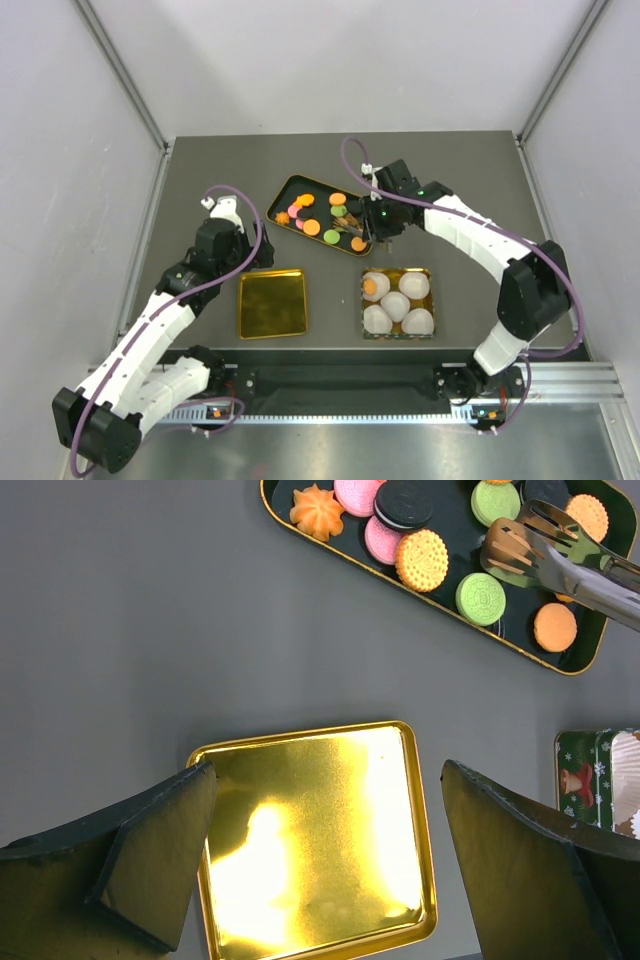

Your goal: Pack the cookies

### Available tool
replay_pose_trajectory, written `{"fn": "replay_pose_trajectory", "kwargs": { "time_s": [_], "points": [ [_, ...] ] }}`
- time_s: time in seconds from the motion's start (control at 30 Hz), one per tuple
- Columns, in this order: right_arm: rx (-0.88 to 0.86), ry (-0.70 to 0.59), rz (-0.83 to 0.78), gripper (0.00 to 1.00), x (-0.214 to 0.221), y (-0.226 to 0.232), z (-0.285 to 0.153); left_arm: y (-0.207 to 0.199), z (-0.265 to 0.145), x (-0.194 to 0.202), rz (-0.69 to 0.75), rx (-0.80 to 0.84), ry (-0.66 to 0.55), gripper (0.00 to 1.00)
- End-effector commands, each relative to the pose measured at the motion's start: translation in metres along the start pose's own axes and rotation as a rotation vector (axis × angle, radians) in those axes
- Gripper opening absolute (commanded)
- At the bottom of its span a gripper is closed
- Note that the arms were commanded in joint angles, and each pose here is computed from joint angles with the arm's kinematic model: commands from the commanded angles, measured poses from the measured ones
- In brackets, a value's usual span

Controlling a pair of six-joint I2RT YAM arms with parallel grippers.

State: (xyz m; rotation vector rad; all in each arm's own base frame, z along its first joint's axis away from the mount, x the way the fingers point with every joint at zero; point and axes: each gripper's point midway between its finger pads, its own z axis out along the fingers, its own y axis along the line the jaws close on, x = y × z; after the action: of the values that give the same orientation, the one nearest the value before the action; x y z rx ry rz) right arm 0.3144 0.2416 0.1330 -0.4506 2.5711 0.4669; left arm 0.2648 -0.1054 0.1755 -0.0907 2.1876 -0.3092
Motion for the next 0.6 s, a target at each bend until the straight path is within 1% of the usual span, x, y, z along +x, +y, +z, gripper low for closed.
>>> {"fn": "replay_pose_trajectory", "kwargs": {
  "time_s": [0.0,0.23,0.37,0.47,0.57],
  "points": [
    [-0.01,-0.147,-0.029,0.29,-0.039,0.013,-0.036,-0.006,-0.008,-0.02,-0.005,0.023,-0.063,0.99],
    [-0.011,-0.236,-0.037,0.29,-0.054,0.018,-0.082,-0.007,-0.009,-0.02,-0.006,0.029,-0.066,0.99],
    [-0.014,-0.255,-0.029,0.29,-0.047,0.019,-0.105,-0.008,-0.008,-0.019,-0.005,0.034,-0.06,0.99],
    [0.006,-0.256,-0.009,0.29,-0.029,0.012,-0.124,-0.009,-0.008,-0.019,-0.005,0.041,-0.057,0.99],
    [0.028,-0.24,0.02,0.29,0.001,0.004,-0.144,-0.01,-0.009,-0.02,-0.004,0.048,-0.064,0.99]
  ]
}}
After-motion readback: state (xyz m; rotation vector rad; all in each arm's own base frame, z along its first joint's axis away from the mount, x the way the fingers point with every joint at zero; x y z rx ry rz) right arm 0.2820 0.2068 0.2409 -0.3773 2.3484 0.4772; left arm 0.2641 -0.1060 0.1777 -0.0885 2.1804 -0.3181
